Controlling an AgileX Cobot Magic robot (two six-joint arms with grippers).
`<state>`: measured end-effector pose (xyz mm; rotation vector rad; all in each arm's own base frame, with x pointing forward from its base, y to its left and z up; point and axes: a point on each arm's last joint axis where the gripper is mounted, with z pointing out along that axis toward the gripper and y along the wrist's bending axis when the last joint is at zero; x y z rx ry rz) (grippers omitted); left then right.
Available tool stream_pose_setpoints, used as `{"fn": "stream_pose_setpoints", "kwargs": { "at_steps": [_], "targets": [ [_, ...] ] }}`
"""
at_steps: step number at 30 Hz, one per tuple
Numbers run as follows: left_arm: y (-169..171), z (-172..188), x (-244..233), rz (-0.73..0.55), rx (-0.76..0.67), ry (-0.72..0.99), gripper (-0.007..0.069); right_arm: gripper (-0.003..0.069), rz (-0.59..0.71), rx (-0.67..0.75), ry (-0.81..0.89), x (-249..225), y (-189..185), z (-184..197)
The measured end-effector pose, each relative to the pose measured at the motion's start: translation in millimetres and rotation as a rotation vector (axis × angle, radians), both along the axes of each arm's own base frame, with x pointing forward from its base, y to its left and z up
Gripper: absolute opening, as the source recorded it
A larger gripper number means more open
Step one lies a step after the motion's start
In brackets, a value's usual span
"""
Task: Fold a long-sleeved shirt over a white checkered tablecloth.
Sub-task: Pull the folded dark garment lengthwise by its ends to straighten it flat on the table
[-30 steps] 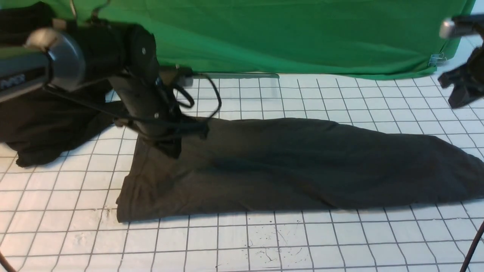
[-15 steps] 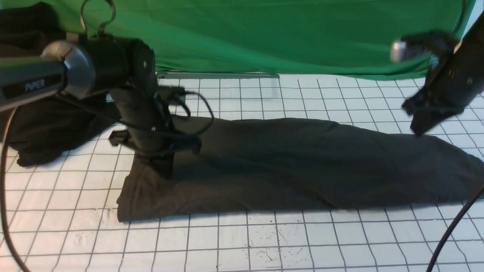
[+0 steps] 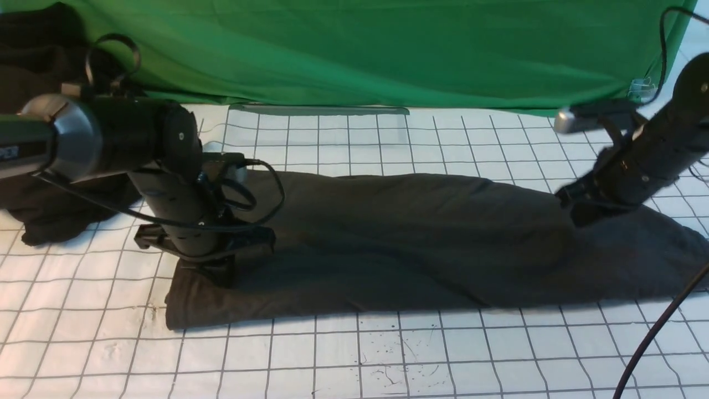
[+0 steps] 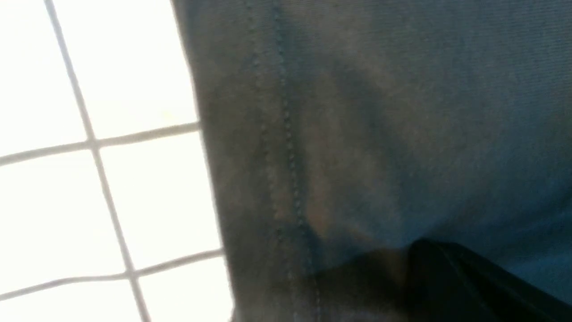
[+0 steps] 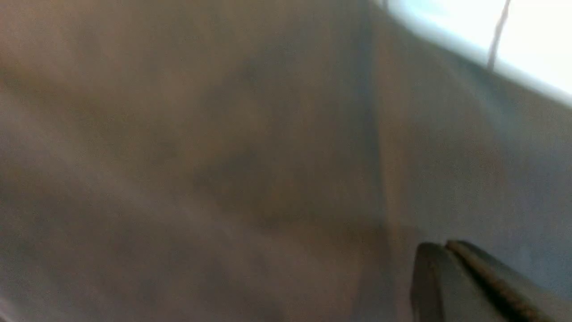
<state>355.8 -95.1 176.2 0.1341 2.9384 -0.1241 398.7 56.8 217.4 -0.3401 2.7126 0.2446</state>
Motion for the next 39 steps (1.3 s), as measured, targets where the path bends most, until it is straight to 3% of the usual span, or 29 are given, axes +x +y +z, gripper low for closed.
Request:
{"fn": "stream_pose_setpoints", "kwargs": {
  "at_steps": [7, 12, 16, 23, 27, 29, 32, 34, 36, 37, 38, 39],
  "targets": [
    [-5, 34, -4, 0.021, -0.119, -0.109, 0.0001, 0.0001, 0.068, 0.076, -0.084, 25, 36, 11],
    [-12, 32, -9, -0.014, -0.124, -0.076, 0.0001, 0.0003, 0.112, 0.061, -0.008, 39, 49, -26],
    [-29, 31, -18, -0.091, -0.096, -0.042, 0.0001, 0.0003, 0.033, -0.017, 0.008, 49, 39, -55],
    [-55, 30, -31, -0.180, -0.086, -0.024, 0.0001, 0.0010, -0.008, -0.080, -0.037, 58, 24, -48],
    [-64, 30, -35, -0.207, -0.086, -0.022, 0.0001, 0.0011, 0.004, -0.097, -0.077, 51, 18, -5],
    [-63, 30, -35, -0.209, -0.083, -0.022, 0.0001, 0.0014, -0.018, -0.101, -0.109, 40, 3, 34],
    [-63, 30, -35, -0.213, -0.075, -0.023, 0.0001, 0.0015, -0.082, -0.105, -0.101, 28, -28, 60],
    [-63, 30, -35, -0.214, -0.073, -0.024, 0.0001, 0.0020, -0.133, -0.110, -0.059, 22, -51, 62],
    [-63, 30, -35, -0.214, -0.072, -0.018, 0.0001, 0.0067, -0.282, -0.106, 0.083, 8, -102, 44],
    [-63, 30, -35, -0.214, -0.072, -0.018, 0.0001, 0.0082, -0.296, -0.104, 0.098, 6, -106, 40],
    [-63, 30, -35, -0.215, -0.072, -0.017, 0.0001, 0.0108, -0.333, -0.101, 0.131, 3, -118, 34],
    [-62, 30, -36, -0.215, -0.072, -0.016, 0.0001, 0.0192, -0.387, -0.097, 0.184, -4, -133, 21]
  ]
}}
